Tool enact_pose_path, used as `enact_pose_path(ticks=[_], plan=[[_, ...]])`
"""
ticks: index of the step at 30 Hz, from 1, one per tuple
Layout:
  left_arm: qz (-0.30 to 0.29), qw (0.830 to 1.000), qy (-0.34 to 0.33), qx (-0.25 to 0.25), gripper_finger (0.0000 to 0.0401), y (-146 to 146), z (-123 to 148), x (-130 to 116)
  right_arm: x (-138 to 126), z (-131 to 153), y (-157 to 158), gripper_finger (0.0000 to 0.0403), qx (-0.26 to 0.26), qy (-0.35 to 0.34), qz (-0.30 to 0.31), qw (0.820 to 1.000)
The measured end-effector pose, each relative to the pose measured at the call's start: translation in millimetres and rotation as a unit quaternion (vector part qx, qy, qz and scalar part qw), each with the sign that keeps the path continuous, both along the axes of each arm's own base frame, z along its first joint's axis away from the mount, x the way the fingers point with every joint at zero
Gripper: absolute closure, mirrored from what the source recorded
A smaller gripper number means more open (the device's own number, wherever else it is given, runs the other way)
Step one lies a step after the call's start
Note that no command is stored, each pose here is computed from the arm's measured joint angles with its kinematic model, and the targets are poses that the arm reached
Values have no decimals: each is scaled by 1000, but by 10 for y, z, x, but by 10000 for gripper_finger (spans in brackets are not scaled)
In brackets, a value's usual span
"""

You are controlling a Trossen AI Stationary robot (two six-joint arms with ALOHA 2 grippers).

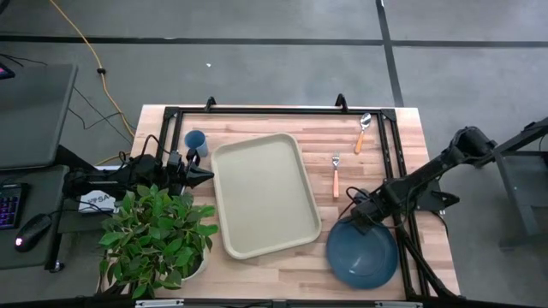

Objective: Pick and place plate/cup/fork/spoon on tray
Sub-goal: Put the blue plate in the middle of the white serving tray

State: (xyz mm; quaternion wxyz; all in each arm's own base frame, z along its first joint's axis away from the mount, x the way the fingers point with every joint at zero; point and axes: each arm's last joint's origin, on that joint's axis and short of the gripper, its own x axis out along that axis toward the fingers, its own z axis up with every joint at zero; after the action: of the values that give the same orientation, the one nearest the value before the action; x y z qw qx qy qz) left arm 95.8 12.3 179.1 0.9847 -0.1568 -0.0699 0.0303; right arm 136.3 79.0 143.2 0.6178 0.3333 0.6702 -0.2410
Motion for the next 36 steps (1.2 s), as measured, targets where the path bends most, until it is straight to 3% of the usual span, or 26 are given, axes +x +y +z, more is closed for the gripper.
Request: enact_pose_path(ticks=[2,3,8,12,15,17,21,24,32,36], plan=[[0,1000,0,0,401,0,0,0,-3,16,12,379,20,0,19,1000],[0,1000,0,0,401,0,0,0,-3,27,19,387,32,-3,29,999],[0,1000,0,0,401,0,0,0,-80,182,25,398,128,-27,96,987],[0,1000,0,0,401,0,0,0,-167,470,18,399,220,-93,149,960],[0,1000,0,0,401,0,0,0,-216,783,8,400,278,-156,155,935],[0,1000,0,0,401,0,0,0,-243,946,-10,401,288,-181,133,931],[0,1000,0,0,401,0,0,0,-185,1196,-18,402,263,-229,70,935],[0,1000,0,0,401,0,0,0,-13,1295,-8,402,204,-279,41,937],[0,1000,0,0,401,0,0,0,823,1333,-200,402,40,-389,-51,919],[0,1000,0,0,401,0,0,0,1208,1289,-475,402,-39,-392,-129,910]])
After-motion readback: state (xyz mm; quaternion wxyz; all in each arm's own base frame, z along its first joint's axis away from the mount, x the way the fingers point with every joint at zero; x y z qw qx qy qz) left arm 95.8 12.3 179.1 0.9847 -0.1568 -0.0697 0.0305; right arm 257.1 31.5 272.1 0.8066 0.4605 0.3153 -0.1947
